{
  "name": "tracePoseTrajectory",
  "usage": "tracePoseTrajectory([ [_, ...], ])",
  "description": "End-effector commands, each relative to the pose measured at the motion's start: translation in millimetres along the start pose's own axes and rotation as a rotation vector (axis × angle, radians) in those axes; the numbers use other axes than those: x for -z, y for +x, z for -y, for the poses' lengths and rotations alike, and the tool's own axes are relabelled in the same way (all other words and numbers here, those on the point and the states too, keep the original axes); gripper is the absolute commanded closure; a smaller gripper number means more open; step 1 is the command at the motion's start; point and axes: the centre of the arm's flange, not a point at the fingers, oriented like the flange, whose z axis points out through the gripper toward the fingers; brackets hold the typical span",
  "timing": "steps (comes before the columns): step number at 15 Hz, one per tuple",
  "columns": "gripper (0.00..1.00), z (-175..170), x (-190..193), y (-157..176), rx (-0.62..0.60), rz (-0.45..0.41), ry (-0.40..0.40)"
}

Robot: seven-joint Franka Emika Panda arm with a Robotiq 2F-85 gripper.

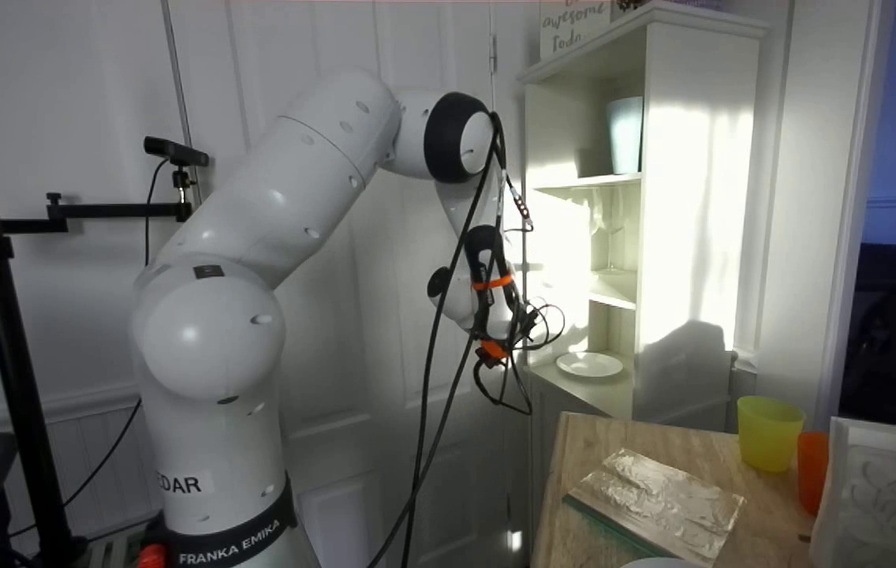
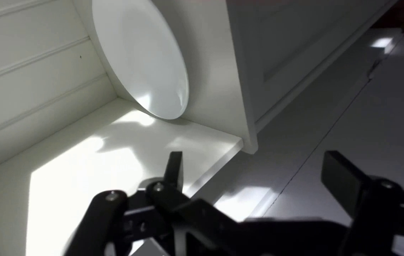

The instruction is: Move the plate on the left to the cupboard bottom shelf

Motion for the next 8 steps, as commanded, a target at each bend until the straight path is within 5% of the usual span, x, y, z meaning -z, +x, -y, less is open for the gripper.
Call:
tracePoseTrajectory([
  [1, 0.00, -8, 87, -13, -0.184, 0.085, 0.003],
  [8, 0.00, -34, 191, -38, -0.543, 0.216, 0.062],
])
